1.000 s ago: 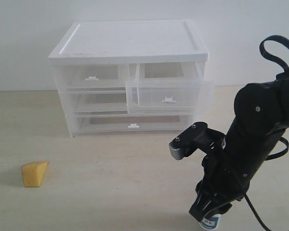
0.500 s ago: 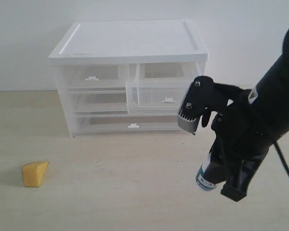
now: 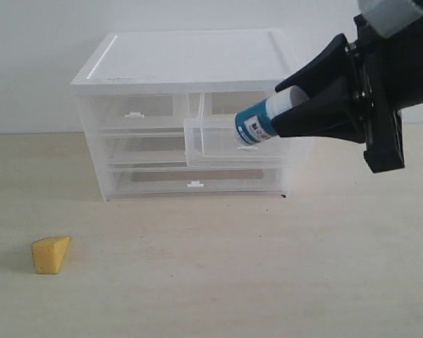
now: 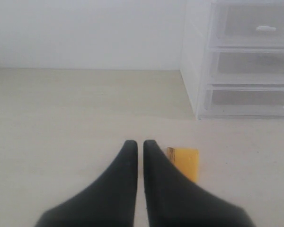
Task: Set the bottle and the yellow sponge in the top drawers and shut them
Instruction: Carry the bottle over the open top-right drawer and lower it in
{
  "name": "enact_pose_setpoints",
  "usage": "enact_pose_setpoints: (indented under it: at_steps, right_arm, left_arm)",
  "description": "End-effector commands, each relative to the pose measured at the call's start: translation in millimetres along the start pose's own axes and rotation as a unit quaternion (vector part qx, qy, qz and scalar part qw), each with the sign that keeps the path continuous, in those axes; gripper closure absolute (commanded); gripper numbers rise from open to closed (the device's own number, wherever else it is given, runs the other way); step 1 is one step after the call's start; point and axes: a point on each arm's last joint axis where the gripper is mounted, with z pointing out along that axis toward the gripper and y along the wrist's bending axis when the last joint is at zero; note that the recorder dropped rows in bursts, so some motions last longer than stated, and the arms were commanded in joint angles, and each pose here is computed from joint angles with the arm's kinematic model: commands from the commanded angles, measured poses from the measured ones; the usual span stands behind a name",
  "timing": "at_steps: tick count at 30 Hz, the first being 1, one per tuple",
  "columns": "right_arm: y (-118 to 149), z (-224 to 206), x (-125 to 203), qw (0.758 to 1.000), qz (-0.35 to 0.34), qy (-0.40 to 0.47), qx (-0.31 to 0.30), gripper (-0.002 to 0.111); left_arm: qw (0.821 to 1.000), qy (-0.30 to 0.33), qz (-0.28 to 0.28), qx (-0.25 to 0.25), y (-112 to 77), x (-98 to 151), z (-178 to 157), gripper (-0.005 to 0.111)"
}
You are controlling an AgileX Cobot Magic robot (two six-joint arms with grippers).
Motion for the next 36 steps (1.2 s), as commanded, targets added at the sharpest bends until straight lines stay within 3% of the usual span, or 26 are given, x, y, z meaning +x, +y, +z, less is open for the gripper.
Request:
enact_pose_setpoints:
  at_steps: [1,17,36]
  right_arm:
    - [-16.3,3.4,8.6,0.999,-0.005,-0.036,0.012,0.108]
    - [-87.0,71.3,56.4,0.997,0.043,-0.065,-0.028,0.108]
    - [-103.4,91.8,82.7,0.992,0.110,-0.061,0.021,0.108]
  left_arm:
    - [1.000,-0.001,-0.004,-0.001,0.1,0.6,0.0,0.102]
    - [1.000,-0.001,-0.004,-0.001,0.1,0.6,0.0,0.102]
    - [1.000,-0.001,-0.004,-0.001,0.1,0.6,0.0,0.102]
